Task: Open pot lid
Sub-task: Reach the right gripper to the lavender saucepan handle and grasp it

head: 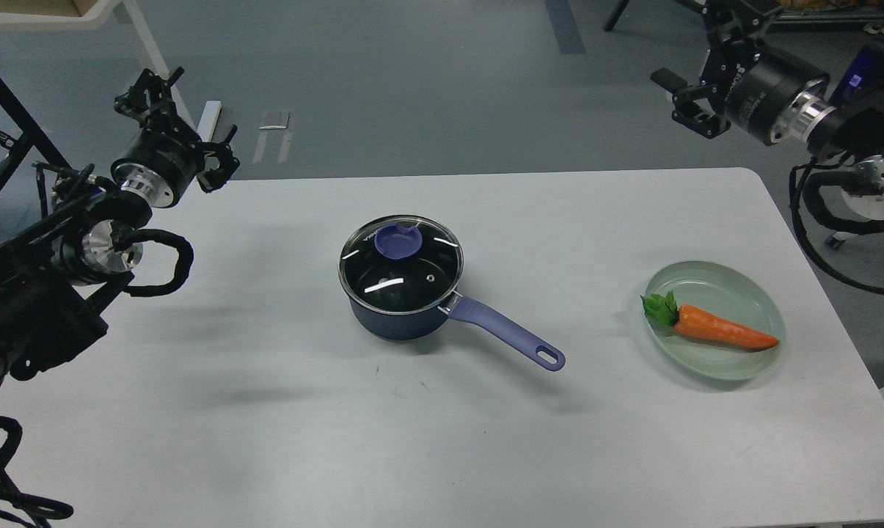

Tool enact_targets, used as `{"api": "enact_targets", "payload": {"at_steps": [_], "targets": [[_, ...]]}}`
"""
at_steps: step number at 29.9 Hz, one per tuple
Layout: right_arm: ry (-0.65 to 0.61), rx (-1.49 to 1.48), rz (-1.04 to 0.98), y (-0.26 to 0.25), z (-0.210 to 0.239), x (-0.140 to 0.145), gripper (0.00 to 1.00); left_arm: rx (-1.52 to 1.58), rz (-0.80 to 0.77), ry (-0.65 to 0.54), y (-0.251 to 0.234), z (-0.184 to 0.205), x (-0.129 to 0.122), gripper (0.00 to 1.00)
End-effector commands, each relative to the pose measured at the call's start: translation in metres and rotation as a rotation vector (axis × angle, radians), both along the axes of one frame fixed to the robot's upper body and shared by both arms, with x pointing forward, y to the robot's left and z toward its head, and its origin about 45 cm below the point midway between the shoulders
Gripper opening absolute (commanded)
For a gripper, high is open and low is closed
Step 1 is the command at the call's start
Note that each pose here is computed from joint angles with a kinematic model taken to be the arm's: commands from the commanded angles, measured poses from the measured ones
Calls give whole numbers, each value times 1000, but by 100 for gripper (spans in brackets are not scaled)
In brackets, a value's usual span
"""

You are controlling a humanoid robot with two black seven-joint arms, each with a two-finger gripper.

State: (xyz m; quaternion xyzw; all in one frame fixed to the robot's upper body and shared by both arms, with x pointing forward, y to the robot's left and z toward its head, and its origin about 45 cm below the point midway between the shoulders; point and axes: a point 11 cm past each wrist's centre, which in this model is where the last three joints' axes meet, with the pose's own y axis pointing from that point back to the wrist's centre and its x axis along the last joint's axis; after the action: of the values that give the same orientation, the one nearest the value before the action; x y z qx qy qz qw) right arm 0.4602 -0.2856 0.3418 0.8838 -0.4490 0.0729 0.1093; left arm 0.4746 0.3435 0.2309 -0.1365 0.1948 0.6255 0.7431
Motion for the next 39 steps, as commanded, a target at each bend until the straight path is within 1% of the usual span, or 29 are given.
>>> {"api": "enact_targets", "payload": {"at_steps": [1, 6, 10, 13, 17, 20, 26, 28, 31, 35, 39], "targets": [[-52, -263, 160, 33, -3, -12, 100, 102, -94, -9, -17, 0, -5, 99], [-129, -546, 364, 75, -1, -33, 100, 261, -171, -25, -24, -1, -8, 99], [-170, -731, 526, 101, -7, -51, 100, 304, -157, -40, -10, 9, -6, 99], [-197, -849, 642, 113, -17, -68, 100, 300, -158, -43, -10, 9, -6, 99], [-227, -1028, 832, 125, -45, -95, 99, 294, -149, -56, -12, 10, -5, 99], [-222, -1130, 939, 126, -71, -107, 97, 280, -153, -56, -16, 9, -5, 99], [-220, -1185, 1028, 140, -99, -115, 95, 283, -152, -52, -13, 8, -6, 99], [-215, -1195, 1038, 142, -106, -115, 92, 283, -154, -52, -12, 8, -6, 99], [-214, -1201, 1055, 147, -114, -116, 79, 283, -155, -54, -12, 9, -6, 99], [-230, -1227, 1066, 146, -115, -115, 73, 283, -155, -54, -12, 9, -6, 99], [-207, -1216, 1067, 143, -123, -118, 69, 280, -164, -54, -14, 9, -7, 99]]}}
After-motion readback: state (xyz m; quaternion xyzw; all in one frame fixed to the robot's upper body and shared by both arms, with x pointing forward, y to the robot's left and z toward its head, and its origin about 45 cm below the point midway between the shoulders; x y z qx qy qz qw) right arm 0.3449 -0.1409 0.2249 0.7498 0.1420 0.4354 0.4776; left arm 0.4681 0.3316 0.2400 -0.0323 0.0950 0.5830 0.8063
